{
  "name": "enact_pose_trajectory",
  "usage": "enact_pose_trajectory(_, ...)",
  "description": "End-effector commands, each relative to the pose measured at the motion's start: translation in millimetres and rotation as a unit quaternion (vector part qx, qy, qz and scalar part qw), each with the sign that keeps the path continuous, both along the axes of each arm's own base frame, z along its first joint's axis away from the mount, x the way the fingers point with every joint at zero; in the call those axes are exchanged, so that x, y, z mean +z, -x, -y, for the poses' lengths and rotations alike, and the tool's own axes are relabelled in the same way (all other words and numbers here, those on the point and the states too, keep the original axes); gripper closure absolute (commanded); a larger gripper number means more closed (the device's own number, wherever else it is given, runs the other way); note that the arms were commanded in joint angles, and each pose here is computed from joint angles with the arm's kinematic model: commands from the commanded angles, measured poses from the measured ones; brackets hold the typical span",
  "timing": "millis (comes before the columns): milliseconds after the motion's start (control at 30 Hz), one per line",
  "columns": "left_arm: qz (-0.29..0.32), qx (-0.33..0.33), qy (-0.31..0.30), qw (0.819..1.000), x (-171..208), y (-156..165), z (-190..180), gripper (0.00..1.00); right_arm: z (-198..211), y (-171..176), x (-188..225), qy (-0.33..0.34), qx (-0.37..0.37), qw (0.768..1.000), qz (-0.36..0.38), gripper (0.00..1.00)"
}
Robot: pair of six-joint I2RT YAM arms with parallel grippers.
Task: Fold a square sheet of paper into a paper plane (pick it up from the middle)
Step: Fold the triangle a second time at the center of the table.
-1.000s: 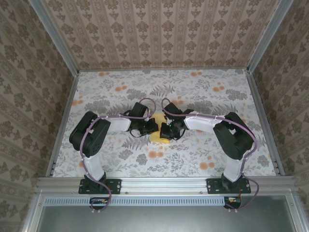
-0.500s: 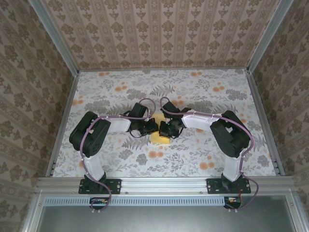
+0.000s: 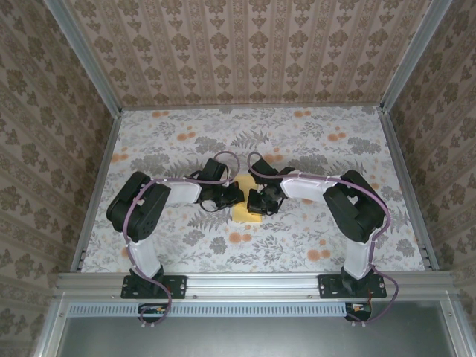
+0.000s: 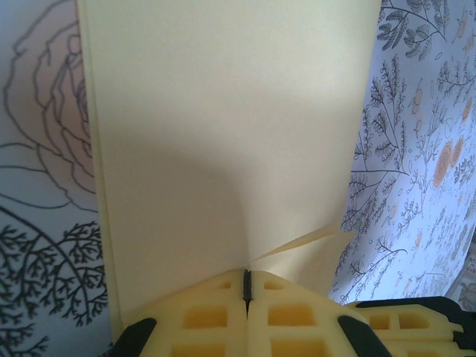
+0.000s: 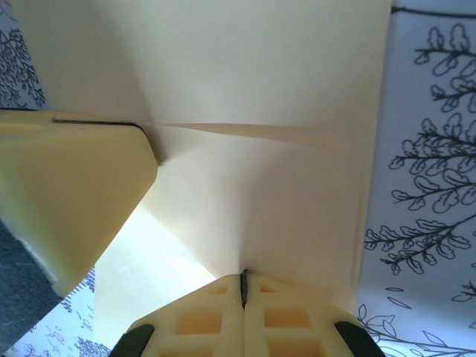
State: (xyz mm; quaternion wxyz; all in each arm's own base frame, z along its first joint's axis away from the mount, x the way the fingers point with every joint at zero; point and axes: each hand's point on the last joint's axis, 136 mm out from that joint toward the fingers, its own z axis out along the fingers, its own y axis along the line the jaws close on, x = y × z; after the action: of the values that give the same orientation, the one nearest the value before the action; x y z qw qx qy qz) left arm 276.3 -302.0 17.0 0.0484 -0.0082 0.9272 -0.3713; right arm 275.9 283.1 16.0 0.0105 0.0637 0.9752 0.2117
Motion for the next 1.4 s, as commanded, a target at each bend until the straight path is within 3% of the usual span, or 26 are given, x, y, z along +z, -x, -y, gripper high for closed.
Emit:
enact_pose_trajectory(0, -0.094, 0.015, -0.116, 0.989, -63, 45, -43, 1.00, 17, 16, -11, 0.038, 0.007, 0.999, -0.022, 1.00)
enact_pose_trajectory(933, -0.099, 0.019, -0.128, 0.987, -66, 48, -49, 1.00, 62, 67, -12, 0.070, 0.011, 0.996, -0.055, 1.00)
enact_pose_trajectory(1200, -0.098, 0.017, -0.123, 0.987, -65, 48, -47, 1.00, 25, 31, 41, -0.031, 0.028, 0.998, 0.040, 1.00)
enact_pose_trajectory(1367, -0.097, 0.016, -0.120, 0.988, -64, 47, -45, 1.00, -1, 12, 42, -0.070, 0.037, 0.996, 0.047, 1.00)
